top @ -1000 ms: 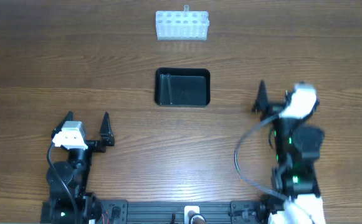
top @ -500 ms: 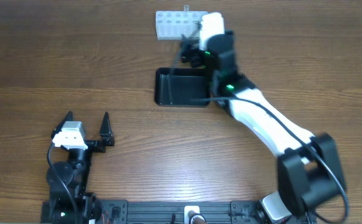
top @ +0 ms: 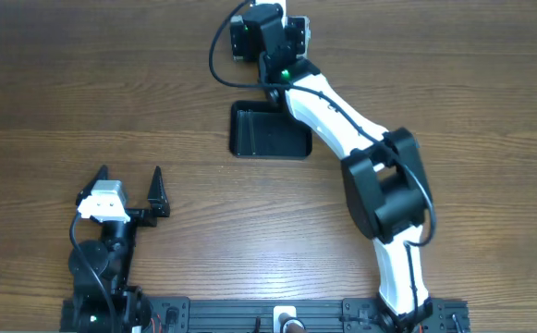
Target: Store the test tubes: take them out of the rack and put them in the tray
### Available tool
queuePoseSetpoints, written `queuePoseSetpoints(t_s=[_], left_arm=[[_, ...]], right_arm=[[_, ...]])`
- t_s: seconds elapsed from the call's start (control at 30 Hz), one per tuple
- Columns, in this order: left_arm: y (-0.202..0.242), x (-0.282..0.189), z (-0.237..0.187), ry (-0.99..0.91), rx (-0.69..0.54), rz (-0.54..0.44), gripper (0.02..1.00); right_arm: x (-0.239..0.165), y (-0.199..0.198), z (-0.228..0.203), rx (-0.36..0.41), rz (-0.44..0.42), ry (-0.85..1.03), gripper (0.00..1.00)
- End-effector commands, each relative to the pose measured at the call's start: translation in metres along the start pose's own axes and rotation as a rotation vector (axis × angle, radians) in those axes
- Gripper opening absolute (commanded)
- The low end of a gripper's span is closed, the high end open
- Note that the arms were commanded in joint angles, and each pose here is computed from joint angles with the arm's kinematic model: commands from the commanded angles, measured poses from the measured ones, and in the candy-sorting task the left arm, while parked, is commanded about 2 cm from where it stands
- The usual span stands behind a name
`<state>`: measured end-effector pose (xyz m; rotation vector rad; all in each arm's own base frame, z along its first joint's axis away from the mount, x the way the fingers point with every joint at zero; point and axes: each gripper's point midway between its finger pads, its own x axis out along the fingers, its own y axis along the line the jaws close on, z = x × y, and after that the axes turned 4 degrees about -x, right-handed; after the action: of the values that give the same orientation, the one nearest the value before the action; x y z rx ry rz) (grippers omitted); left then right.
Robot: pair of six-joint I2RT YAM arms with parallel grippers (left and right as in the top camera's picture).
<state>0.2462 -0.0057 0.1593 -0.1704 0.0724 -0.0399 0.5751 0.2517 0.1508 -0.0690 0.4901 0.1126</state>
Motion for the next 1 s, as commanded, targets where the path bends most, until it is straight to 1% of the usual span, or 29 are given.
queuePoseSetpoints(t_s=[0.03, 0.2, 0.43, 0.7, 0.77, 1.0], left_arm=[[0.000, 0.000, -0.002, 0.002, 0.011, -0.003, 1.000], [0.000, 0.000, -0.002, 0.003, 0.011, -0.004, 1.000], [0.000, 0.000, -0.002, 0.003, 0.011, -0.004, 0.998], [0.000, 0.000, -0.002, 0.003, 0.011, -0.004, 1.000], [0.000, 0.000, -0.002, 0.003, 0.011, -0.004, 1.000], [0.000, 0.000, -0.002, 0.003, 0.011, -0.004, 1.000]], right_arm=[[0.025, -0.007, 0.003, 0.030, -0.046, -0.017, 0.993], [0.042, -0.014, -0.002, 0.037, -0.061, -0.013, 0.991], [0.055, -0.019, -0.001, 0.044, -0.063, -0.056, 0.993], [0.060, -0.018, -0.004, 0.048, -0.049, -0.062, 0.930], [0.061, -0.019, -0.005, 0.045, -0.049, -0.060, 0.888], [0.063, -0.020, -0.007, 0.045, -0.054, -0.059, 0.693]])
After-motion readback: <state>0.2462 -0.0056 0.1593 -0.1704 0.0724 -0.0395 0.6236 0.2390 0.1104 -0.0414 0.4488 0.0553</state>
